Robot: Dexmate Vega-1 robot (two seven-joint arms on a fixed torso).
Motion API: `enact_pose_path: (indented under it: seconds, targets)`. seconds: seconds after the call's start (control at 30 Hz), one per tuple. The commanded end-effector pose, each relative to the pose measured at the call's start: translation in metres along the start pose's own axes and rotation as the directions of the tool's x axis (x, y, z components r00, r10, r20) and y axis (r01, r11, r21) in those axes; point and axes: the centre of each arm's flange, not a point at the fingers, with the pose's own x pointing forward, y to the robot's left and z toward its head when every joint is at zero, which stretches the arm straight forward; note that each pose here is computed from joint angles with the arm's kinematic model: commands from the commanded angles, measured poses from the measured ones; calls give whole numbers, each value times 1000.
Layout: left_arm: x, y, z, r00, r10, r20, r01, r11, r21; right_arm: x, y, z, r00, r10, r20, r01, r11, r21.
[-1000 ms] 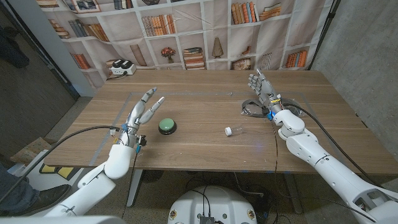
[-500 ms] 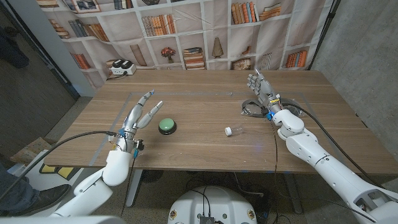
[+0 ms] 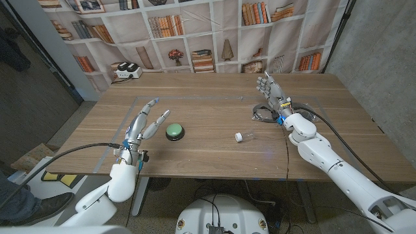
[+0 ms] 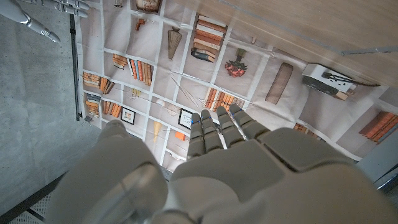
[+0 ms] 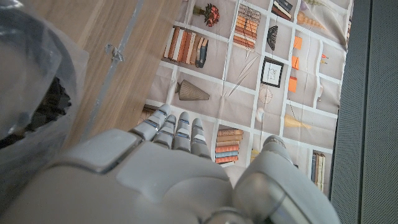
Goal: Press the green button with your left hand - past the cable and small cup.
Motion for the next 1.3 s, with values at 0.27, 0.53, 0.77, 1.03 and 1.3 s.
enact_pose_path:
  seconds: [0.27,0.53,0.77,1.03,1.3]
  targets:
    - [-13,1,9,999,31,7,-32,992,122,4,1,2,1000,13,-7,-13,1000,-4]
    - [-18,-1,13,999,39,14,-40,987,156,6,2,3,1000,23,-7,-23,1000,-6]
    - [-20,-4,15,999,39,12,-41,984,176,6,1,2,1000,24,-13,-24,1000,-3]
    - [-26,-8,14,999,40,-7,-38,979,201,6,-2,2,1000,24,-11,-24,1000,-4]
    - [-29,-8,17,998,55,-1,-53,966,252,8,-2,1,1000,27,-14,-27,1000,-5]
